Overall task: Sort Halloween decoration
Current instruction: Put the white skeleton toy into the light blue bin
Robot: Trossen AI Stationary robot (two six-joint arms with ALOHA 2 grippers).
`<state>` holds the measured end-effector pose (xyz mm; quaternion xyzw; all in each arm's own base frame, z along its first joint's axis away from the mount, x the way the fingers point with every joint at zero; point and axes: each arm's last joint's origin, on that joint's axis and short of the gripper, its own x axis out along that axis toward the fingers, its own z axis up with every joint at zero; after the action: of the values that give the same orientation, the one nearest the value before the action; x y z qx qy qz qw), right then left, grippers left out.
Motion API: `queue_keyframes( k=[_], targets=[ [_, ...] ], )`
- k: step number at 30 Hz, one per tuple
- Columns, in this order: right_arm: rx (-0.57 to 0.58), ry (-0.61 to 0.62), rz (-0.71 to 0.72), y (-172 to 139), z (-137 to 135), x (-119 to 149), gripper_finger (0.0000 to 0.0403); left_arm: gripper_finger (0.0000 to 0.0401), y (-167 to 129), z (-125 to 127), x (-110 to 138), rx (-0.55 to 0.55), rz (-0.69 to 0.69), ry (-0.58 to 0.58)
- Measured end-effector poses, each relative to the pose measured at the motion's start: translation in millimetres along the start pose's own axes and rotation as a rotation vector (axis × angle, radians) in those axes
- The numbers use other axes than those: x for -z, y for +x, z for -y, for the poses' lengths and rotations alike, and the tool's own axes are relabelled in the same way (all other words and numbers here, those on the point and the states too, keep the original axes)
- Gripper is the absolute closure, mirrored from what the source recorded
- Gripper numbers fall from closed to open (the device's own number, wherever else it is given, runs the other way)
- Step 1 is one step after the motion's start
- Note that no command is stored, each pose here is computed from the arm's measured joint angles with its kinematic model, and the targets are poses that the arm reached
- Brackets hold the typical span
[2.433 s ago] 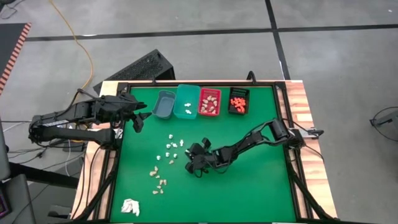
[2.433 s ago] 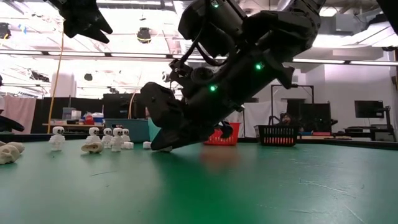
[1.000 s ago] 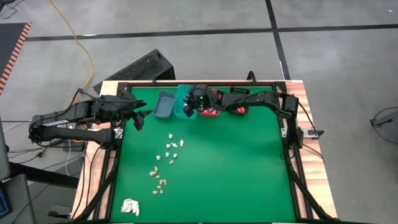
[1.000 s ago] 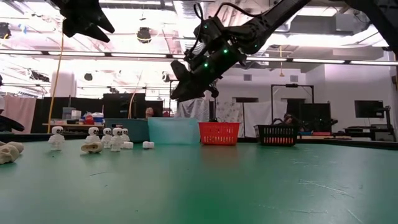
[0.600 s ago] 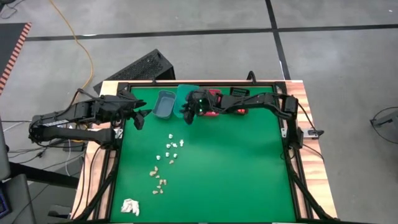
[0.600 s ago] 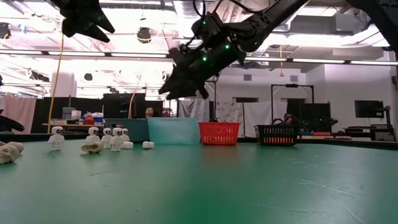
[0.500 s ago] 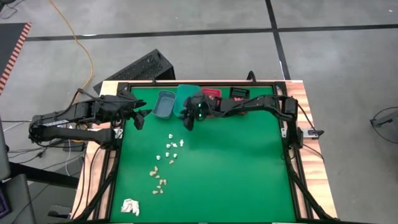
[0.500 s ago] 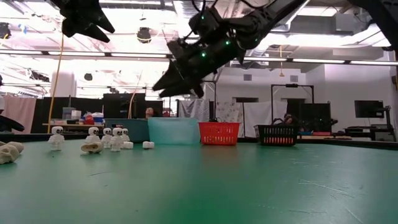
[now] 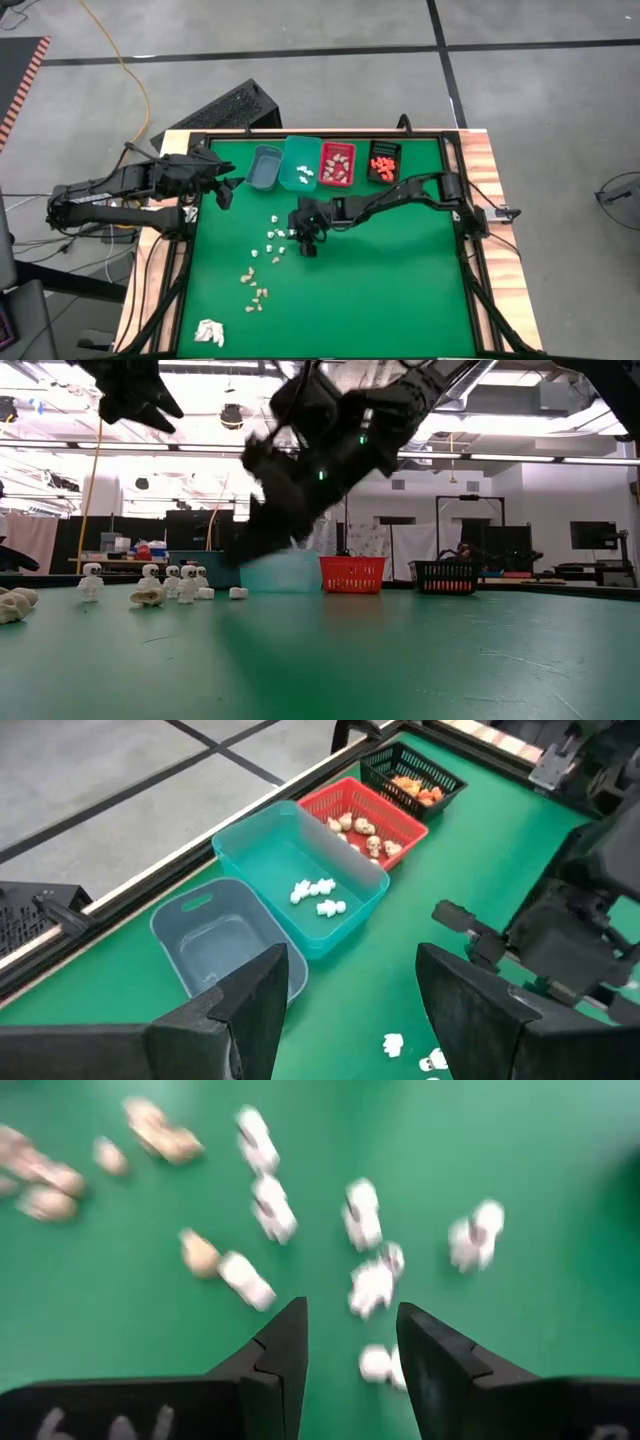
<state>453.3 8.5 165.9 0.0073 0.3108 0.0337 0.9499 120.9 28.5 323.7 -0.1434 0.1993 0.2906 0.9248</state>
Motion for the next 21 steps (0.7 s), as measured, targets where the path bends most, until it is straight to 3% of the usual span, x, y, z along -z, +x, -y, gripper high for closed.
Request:
queue_keyframes(
  k=[5, 10, 14, 21],
  targets=[
    [0.111, 0.095, -0.036, 14.4, 3.0, 14.6, 0.0261, 0.0191, 14.9, -1.4, 20.2, -0.021, -0.063, -0.04],
    [0.144, 0.161, -0.037, 14.3, 9.1, 15.6, 0.0262, 0.0191, 24.2, -3.0, 34.4, -0.04, -0.098, -0.105],
    [0.15, 0.167, -0.038, 13.3, 9.3, 15.0, 0.0262, 0.0191, 28.5, -2.7, 38.5, -0.035, -0.09, -0.14],
    [0.198, 0.305, -0.144, 6.2, 8.7, 22.2, 0.0262, 0.0191, 28.8, -0.4, 35.6, 0.01, -0.073, -0.157]
  ],
)
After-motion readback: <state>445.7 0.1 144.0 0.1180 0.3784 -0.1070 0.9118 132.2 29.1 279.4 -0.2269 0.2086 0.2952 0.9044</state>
